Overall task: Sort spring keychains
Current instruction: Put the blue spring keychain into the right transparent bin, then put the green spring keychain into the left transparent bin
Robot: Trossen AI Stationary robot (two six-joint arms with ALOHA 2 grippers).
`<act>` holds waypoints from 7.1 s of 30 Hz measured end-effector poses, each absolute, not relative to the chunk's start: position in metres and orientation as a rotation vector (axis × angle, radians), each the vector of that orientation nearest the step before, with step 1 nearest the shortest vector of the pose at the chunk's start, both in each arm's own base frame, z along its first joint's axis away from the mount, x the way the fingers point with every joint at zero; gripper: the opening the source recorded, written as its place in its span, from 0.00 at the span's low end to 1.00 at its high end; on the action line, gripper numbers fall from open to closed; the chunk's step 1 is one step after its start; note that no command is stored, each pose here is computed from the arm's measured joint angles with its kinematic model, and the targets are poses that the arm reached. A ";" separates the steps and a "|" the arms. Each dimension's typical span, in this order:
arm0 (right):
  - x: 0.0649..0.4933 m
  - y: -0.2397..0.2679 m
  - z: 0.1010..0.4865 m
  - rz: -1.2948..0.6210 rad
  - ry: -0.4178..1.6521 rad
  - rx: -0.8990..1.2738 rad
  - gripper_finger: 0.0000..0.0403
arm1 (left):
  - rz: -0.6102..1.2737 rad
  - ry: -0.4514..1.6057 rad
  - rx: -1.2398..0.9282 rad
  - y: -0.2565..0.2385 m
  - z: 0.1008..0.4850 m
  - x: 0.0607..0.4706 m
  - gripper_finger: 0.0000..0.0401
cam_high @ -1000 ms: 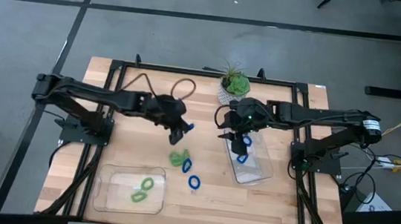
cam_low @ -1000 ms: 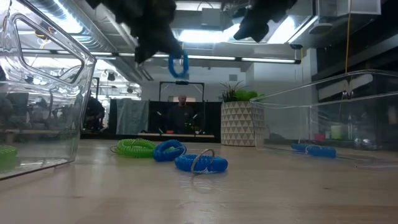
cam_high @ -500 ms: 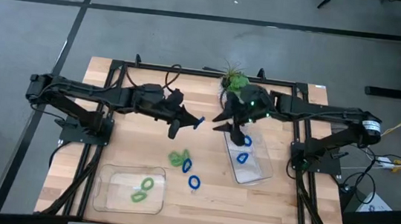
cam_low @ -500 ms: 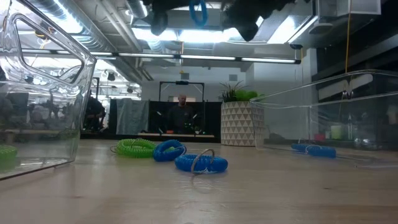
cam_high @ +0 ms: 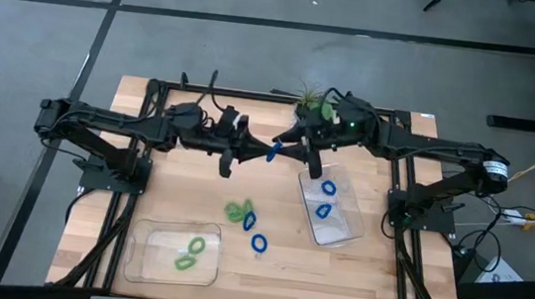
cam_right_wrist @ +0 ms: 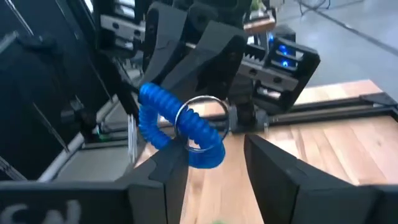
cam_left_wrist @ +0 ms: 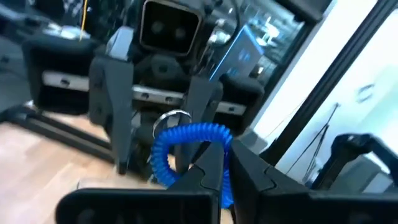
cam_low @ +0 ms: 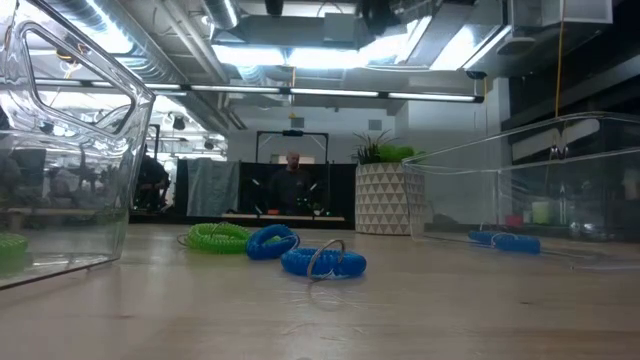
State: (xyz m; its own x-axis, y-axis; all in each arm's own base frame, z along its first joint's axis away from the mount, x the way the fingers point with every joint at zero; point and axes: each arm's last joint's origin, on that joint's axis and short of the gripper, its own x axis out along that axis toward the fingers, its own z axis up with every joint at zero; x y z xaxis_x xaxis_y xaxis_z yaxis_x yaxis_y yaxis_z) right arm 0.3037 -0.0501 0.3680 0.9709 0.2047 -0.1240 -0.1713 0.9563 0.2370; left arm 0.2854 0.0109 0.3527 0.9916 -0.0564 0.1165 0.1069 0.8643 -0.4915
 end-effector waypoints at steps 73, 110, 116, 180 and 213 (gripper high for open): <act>0.220 -0.016 0.321 0.071 1.079 0.512 0.10 | 0.080 0.151 -0.474 0.014 0.325 0.285 0.42; 0.233 -0.018 0.320 -0.040 0.996 0.392 0.51 | 0.129 0.455 -0.589 0.010 0.297 0.277 0.42; 0.246 -0.021 0.331 -0.031 0.813 0.266 0.51 | 0.128 0.473 -0.589 0.008 0.296 0.276 0.42; 0.262 -0.021 0.350 -0.013 0.559 0.207 0.51 | -0.131 1.060 -0.420 -0.039 0.130 0.341 0.42; 0.262 -0.021 0.350 -0.007 0.559 0.184 0.51 | -0.075 1.103 -0.475 -0.028 0.131 0.336 0.00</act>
State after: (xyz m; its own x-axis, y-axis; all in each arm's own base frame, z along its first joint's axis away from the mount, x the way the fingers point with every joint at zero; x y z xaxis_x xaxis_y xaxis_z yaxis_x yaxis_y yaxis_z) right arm 0.2620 -0.0213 0.3498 0.8480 0.0430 -0.5283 0.0569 0.9835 0.1715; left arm 0.3362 -0.0277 0.1313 0.4589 -0.2897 -0.8400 -0.1739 0.8978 -0.4046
